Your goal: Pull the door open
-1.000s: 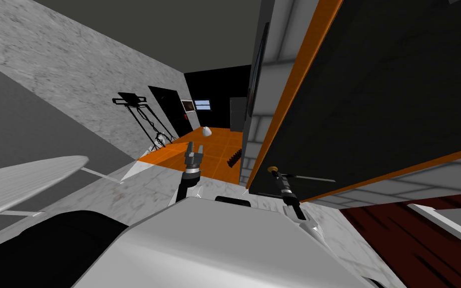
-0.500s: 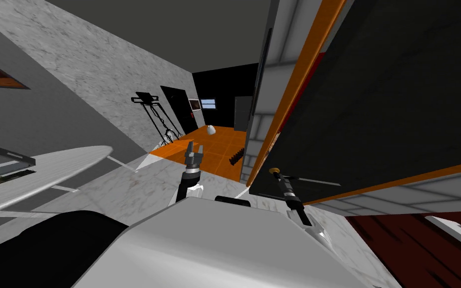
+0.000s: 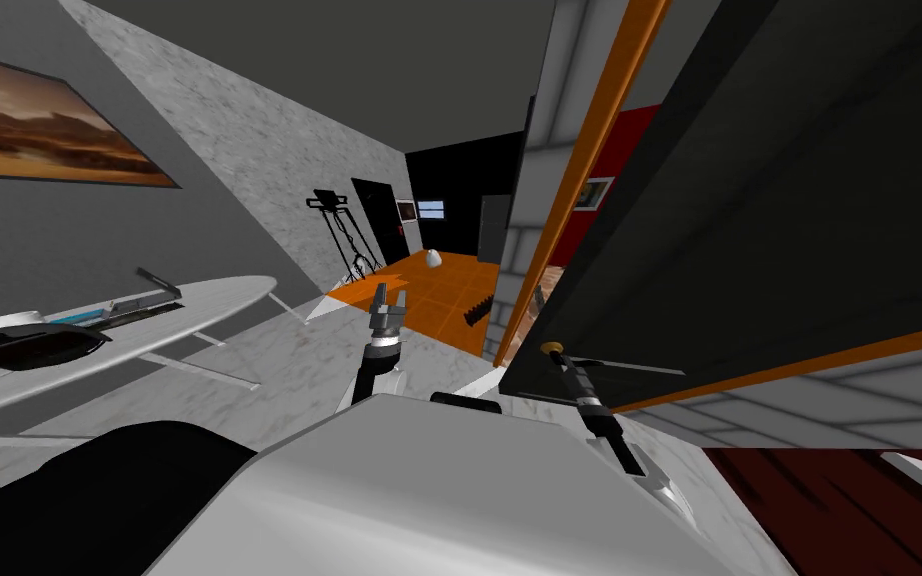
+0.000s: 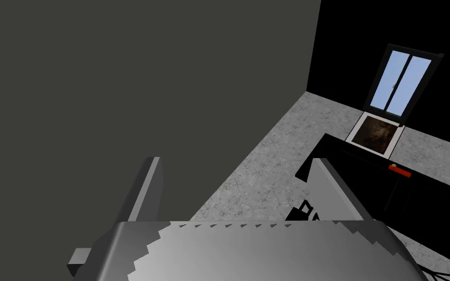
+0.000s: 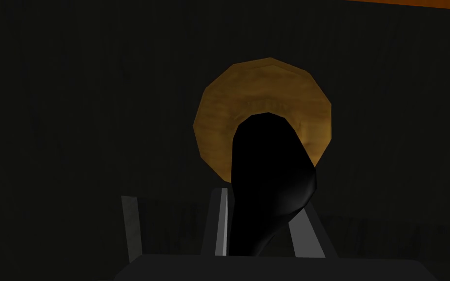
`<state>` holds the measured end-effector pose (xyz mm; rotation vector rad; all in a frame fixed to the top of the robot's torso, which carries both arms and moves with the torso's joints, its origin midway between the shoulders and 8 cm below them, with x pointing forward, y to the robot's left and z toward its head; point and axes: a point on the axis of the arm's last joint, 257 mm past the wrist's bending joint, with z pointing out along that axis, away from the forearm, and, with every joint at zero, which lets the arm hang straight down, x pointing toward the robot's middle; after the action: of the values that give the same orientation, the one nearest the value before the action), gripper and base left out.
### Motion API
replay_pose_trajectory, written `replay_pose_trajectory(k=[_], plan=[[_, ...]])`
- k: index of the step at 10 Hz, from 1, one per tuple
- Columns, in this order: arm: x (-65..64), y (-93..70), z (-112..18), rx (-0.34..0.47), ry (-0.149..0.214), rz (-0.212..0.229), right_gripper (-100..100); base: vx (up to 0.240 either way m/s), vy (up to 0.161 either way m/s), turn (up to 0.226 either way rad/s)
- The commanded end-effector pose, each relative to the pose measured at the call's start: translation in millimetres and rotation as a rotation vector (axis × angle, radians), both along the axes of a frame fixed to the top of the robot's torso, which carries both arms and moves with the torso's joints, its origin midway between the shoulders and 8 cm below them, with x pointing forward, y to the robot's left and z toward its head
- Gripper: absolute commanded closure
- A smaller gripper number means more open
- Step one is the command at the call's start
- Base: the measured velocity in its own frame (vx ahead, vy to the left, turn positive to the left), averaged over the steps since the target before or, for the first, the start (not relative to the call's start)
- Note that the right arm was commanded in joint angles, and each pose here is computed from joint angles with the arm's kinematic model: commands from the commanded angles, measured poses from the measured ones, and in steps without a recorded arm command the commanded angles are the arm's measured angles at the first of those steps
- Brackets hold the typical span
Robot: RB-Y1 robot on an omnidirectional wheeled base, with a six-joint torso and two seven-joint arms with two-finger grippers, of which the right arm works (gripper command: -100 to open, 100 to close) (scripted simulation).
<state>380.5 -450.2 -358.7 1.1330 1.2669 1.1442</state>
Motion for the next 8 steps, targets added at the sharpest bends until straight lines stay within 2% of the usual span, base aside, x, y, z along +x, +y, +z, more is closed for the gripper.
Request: replay_pose_trajectory(k=[1, 2, 3, 6, 8], plan=[[-5.7, -5.1, 3.9, -0.004, -0.006, 0.015, 100, -0.156, -0.051, 0.135], [-4.1, -1.4, -0.5, 0.0, 0.001, 0.01, 100, -0.067, -0.016, 0.025], [-13.4, -3.3, -0.9, 0.001, 0.0, 0.023, 100, -0.144, -0.041, 0.195], [-25.0, -7.0, 0.5, -0.001, -0.002, 0.04, 100, -0.203, -0.08, 0.161], [-37.4, -10.7, 2.2, -0.003, -0.004, 0.058, 100, -0.269, -0.118, 0.231]])
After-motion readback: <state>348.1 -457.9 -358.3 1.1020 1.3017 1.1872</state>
